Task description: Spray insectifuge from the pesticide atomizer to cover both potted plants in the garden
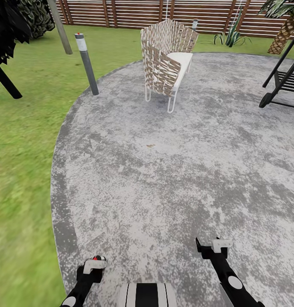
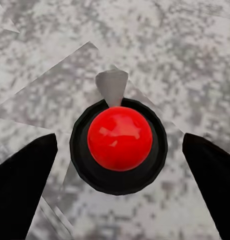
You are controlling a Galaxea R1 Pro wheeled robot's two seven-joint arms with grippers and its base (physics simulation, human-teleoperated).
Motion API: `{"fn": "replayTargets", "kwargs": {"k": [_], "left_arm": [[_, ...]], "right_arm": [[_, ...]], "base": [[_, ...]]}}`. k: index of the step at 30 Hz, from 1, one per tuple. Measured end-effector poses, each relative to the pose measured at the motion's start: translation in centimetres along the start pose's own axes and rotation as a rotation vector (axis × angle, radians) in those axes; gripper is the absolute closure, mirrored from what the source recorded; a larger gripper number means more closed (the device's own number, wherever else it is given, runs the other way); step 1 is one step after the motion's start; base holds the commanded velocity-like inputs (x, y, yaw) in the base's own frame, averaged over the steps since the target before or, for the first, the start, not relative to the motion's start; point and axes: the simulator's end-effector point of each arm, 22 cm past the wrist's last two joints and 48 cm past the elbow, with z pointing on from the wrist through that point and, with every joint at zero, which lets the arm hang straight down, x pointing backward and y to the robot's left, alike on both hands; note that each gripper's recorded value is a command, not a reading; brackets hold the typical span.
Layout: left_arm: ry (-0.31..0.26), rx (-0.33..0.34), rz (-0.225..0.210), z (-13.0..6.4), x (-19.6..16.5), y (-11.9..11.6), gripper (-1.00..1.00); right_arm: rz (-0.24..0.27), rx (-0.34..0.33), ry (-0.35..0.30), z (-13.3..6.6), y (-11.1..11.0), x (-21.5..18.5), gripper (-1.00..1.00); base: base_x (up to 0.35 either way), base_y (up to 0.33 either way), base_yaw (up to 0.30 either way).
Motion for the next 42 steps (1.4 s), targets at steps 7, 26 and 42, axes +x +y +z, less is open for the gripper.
{"fn": "replayTargets", "kwargs": {"k": [7, 26, 42], "left_arm": [[0.001, -0.002, 0.000, 0.0, 0.0, 0.2, 1.00], [-0.001, -0.003, 0.001, 0.0, -0.1, 0.2, 1.00], [-0.064, -0.009, 0.001, -0.6, -3.6, 0.5, 1.00]], "right_arm": [[0.000, 0.000, 0.000, 0.0, 0.0, 0.0, -1.00], [0.000, 0.000, -0.004, 0.0, 0.0, -0.2, -1.00], [0.003, 0.004, -0.067, -0.7, -0.3, -3.8, -1.00]], "base": [[0.000, 0.000, 0.000], [0.000, 0.000, 0.000], [0.000, 0.000, 0.000]]}}
